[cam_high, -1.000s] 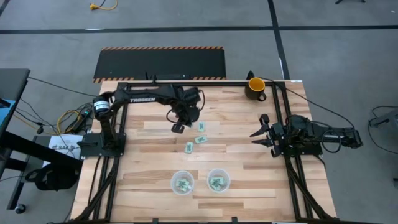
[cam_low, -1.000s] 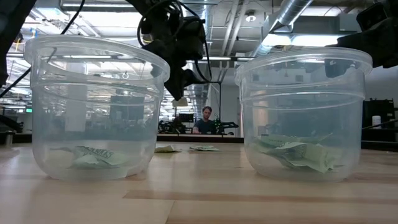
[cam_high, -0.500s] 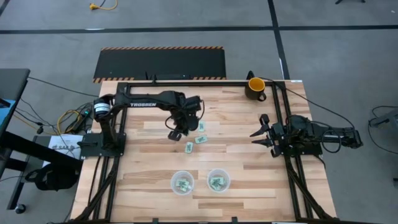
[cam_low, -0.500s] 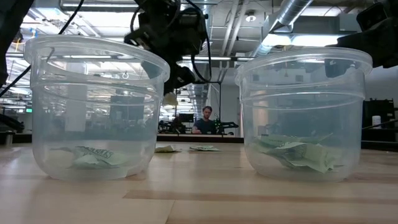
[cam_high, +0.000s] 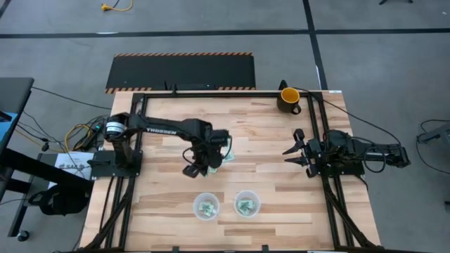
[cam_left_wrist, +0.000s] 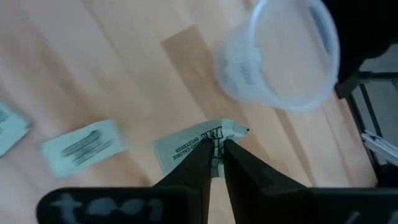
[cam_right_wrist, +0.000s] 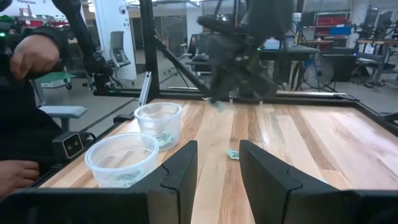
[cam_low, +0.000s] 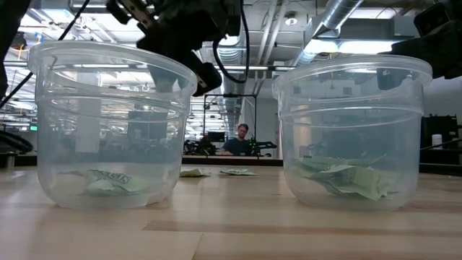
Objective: Pick and place Stevia / Truvia into bins
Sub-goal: Put the white stevia pack into the left transparent basket
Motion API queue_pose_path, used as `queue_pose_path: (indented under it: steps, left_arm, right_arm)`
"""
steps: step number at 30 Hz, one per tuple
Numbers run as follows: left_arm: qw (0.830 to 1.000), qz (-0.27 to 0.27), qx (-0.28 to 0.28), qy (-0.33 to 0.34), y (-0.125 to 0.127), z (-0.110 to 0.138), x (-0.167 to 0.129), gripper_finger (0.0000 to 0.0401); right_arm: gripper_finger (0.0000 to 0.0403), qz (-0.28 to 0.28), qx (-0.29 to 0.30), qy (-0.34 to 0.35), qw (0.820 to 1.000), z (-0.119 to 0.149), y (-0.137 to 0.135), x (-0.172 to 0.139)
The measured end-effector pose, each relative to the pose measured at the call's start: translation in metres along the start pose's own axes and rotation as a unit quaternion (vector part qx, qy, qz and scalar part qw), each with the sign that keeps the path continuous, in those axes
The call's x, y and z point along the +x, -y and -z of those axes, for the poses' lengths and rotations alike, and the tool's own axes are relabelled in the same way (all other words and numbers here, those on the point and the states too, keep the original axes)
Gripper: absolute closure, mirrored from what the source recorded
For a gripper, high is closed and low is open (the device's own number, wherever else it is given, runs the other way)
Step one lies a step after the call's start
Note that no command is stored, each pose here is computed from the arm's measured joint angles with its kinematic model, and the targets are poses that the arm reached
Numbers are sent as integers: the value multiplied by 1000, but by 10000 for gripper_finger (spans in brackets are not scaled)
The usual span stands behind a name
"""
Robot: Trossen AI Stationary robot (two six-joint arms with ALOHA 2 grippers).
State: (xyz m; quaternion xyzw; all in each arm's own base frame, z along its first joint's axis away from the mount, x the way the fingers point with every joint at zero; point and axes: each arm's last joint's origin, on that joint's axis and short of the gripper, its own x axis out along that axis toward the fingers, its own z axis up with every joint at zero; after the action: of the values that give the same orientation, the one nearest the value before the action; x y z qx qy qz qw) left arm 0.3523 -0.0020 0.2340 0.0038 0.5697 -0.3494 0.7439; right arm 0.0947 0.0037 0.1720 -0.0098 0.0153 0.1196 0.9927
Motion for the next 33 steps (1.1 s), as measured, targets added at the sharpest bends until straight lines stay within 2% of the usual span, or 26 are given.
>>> queue_pose_path:
  steps: [14,33]
  left_arm:
    - [999,28,29,-12,45,-23,29,374]
    - [998,32,50,20,81,-45,51,374]
  right_arm:
    - [290,0,0,0,1000,0,0,0]
    - [290,0,0,0,1000,0,0,0]
